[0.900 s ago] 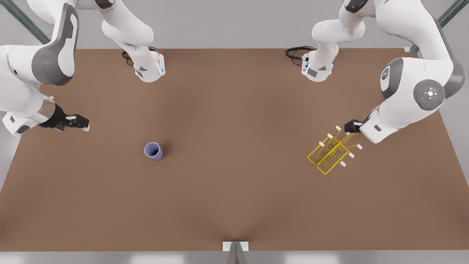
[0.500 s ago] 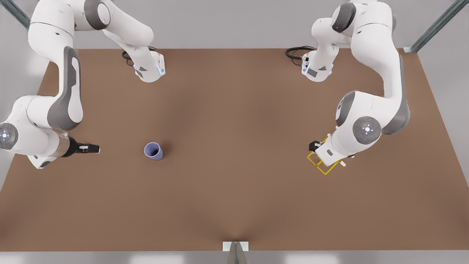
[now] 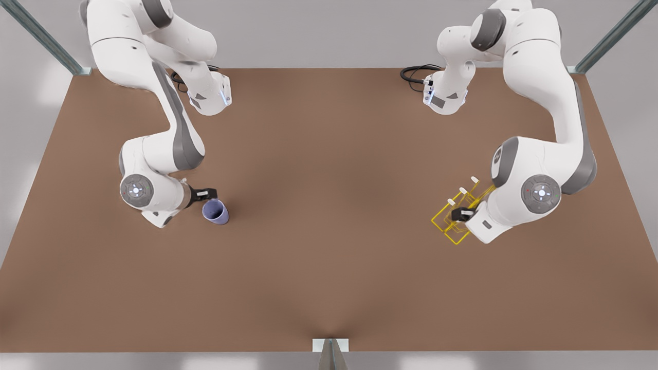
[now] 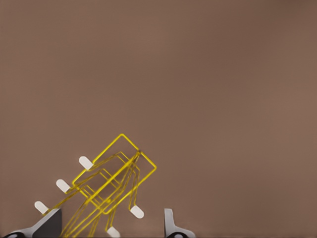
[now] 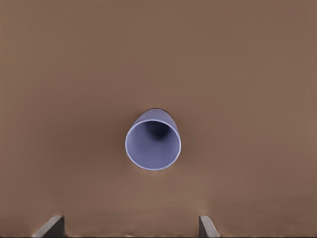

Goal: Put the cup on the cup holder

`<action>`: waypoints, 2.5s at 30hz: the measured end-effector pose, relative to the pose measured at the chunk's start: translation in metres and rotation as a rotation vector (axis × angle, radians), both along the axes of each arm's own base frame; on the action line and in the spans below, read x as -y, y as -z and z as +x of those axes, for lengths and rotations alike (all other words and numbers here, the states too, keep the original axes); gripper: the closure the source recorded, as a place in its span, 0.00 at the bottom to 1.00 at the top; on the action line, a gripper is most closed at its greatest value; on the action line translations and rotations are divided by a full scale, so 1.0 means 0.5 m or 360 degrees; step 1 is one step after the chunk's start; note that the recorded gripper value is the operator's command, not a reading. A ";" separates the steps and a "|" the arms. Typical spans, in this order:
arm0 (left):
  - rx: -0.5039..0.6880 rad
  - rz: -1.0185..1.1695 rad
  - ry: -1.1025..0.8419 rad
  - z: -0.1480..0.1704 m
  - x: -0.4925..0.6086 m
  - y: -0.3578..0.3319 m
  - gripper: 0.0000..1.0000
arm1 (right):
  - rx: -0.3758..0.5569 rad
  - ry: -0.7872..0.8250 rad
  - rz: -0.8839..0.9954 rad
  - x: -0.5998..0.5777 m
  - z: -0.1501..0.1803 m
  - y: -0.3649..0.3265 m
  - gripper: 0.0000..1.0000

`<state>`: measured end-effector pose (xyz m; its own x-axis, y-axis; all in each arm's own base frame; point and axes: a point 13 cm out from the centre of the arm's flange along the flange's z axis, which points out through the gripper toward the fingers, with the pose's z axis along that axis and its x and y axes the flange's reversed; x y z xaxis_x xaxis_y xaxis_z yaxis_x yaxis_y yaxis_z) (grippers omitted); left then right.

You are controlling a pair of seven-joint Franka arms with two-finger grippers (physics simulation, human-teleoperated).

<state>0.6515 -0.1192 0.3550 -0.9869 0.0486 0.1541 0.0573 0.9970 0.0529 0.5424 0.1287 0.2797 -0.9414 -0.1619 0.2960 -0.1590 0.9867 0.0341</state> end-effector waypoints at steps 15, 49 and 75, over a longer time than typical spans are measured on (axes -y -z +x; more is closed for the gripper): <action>-0.0082 0.0043 -0.0025 -0.028 0.011 0.027 0.00 | 0.0391 0.0056 0.0101 -0.129 0.052 0.090 0.00; -0.0076 0.0128 -0.0159 -0.020 -0.020 0.045 0.00 | 0.0362 0.0145 0.0040 -0.112 -0.027 0.264 0.00; -0.0166 0.0182 -0.0169 -0.058 0.000 0.049 0.00 | 0.0382 0.0151 0.0008 -0.027 -0.018 0.338 0.49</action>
